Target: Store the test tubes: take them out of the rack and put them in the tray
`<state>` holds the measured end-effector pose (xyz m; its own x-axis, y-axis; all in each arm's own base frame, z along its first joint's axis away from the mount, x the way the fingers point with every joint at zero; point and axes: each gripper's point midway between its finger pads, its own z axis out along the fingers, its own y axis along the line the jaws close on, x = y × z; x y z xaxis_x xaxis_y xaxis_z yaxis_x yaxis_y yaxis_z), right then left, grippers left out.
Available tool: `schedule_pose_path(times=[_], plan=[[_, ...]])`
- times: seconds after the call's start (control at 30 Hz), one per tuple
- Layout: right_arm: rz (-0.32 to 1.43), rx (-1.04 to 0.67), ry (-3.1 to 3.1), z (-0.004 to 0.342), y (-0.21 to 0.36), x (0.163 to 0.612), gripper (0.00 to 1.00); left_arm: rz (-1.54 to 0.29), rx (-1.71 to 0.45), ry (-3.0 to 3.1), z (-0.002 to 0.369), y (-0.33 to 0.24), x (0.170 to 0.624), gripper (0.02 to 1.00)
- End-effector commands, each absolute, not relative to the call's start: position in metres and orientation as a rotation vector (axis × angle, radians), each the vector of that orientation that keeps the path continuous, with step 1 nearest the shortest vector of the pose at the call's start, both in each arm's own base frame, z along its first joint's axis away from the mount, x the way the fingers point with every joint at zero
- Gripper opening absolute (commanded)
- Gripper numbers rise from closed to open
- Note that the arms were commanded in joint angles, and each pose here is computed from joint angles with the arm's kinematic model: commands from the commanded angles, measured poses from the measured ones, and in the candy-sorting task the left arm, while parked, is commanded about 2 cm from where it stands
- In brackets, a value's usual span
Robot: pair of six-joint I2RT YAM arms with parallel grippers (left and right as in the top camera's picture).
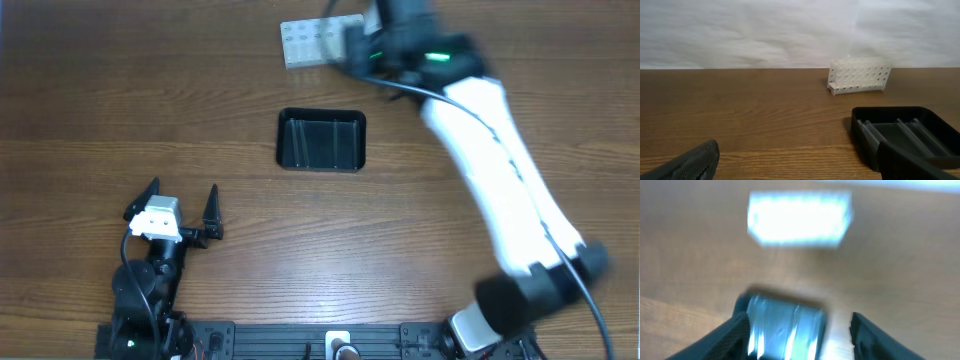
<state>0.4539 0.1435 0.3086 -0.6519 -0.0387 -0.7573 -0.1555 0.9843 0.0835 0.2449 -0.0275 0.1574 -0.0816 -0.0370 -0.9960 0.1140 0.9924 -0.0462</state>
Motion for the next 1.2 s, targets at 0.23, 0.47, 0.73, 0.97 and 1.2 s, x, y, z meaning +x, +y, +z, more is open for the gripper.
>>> schedule_pose_path(times=[0.23, 0.47, 0.73, 0.97, 1.2], plan=[[-0.12, -0.026, 1.973, 0.324, 0.017, 0.382, 0.993, -0.121, 0.072, 1.65, 0.156, -0.028, 0.245, 1.0], [-0.184, 0.038, 1.886, 0.268, -0.004, 0.32, 0.991, -0.121, 0.072, 1.65, 0.156, -0.028, 0.245, 1.0], [-0.173, 0.055, 1.822, 0.202, -0.013, 0.266, 0.991, -0.121, 0.072, 1.65, 0.156, -0.028, 0.245, 1.0], [-0.138, 0.065, 1.754, 0.171, -0.018, 0.247, 0.991, -0.121, 0.072, 1.65, 0.156, -0.028, 0.245, 1.0], [-0.134, 0.069, 1.721, 0.152, -0.019, 0.242, 0.993, -0.121, 0.072, 1.65, 0.156, -0.028, 0.245, 1.0]])
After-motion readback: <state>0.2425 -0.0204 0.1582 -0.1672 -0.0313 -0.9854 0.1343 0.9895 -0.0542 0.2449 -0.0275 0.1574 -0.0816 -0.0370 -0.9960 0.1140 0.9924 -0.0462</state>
